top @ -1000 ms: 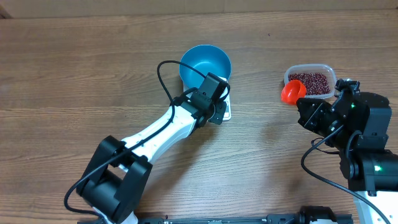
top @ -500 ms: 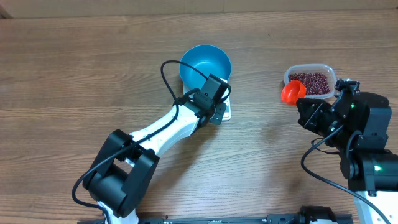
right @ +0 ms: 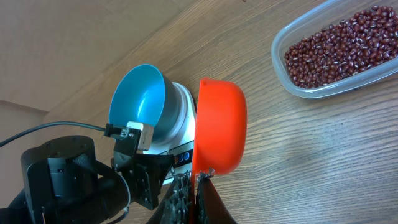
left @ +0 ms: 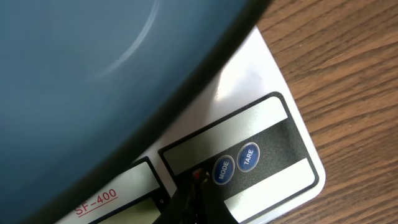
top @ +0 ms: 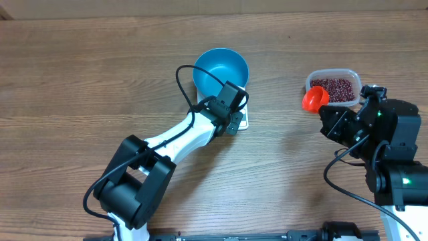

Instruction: Scoop item into bowl and weigh 150g on scale

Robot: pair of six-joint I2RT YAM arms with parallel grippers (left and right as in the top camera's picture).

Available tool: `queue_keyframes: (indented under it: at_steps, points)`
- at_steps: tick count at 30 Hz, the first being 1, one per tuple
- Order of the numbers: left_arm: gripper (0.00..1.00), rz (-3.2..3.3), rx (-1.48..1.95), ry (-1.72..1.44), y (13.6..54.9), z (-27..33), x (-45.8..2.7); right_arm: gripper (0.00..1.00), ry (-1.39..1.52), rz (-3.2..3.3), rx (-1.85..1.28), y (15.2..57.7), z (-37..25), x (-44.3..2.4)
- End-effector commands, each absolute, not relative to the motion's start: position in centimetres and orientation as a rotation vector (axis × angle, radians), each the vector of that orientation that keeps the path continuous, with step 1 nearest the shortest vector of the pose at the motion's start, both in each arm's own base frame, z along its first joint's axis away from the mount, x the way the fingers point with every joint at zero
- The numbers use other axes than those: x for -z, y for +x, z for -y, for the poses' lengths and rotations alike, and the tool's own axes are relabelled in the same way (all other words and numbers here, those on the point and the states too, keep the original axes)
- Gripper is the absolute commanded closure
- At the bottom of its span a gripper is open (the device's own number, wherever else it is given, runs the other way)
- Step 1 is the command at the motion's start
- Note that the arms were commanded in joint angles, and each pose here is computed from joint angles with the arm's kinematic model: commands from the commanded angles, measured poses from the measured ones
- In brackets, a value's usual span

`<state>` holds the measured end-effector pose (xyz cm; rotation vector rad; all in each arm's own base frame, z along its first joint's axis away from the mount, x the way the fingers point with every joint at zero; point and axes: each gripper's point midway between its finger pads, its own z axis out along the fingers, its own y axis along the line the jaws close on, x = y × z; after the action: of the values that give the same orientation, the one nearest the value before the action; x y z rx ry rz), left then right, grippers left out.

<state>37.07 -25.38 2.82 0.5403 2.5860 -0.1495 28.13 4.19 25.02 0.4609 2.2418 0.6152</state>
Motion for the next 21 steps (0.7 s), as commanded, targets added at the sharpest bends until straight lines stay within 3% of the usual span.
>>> queue_keyframes:
  at_steps: [1, 21]
  points:
    - [0.96, -2.573, 0.135, 0.568, 37.36, 25.55, -2.76, 0.96, 0.45, -2.216, -0.602, 28.29, -3.94, -25.92]
    - [0.96, -2.571, 0.137, 0.566, 37.49, 25.65, -2.52, 0.96, 0.451, -2.218, -0.603, 28.26, -3.95, -25.88]
